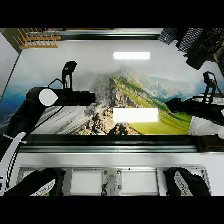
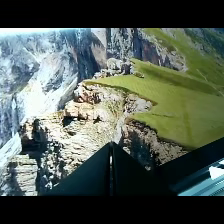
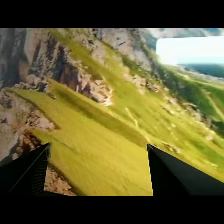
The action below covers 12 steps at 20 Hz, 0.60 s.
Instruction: Fold the clothes and pants, and hang the long-sleeved shirts on hangers.
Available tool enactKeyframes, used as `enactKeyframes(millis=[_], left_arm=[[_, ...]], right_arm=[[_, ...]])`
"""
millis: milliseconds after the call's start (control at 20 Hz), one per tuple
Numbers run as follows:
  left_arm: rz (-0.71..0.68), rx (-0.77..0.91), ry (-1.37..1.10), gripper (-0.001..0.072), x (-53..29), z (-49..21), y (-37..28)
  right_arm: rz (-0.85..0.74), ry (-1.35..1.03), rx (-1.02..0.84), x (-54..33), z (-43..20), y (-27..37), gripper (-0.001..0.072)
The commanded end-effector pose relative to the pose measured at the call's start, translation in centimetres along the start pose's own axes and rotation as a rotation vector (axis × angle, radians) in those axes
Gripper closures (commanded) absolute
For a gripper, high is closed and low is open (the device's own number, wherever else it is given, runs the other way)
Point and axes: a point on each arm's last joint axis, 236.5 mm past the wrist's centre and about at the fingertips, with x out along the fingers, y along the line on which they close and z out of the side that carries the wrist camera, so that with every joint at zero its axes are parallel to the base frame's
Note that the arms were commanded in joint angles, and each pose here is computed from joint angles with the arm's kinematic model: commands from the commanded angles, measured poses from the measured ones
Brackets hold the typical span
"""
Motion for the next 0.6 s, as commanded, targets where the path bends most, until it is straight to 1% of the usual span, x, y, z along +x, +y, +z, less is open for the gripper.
enactKeyframes(millis=[0,50,100,550], left_arm=[[-0.001,-0.005,-0.011,0.0702,0.02,0.26,-0.01],[-0.001,-0.005,-0.013,0.0702,0.02,0.31,-0.01],[-0.001,-0.005,-0.015,0.0702,0.02,0.35,-0.02],[-0.001,-0.006,-0.005,0.0702,0.01,0.13,-0.03]], right_arm=[[0.078,0.019,0.048,1.06,-1.51,1.21,0.0333],[0.077,0.018,0.048,1.08,-1.51,1.18,0.0561],[0.075,0.015,0.048,1.07,-1.45,1.16,0.0697],[0.076,0.02,0.051,1.1,-1.53,1.11,0.0694]])
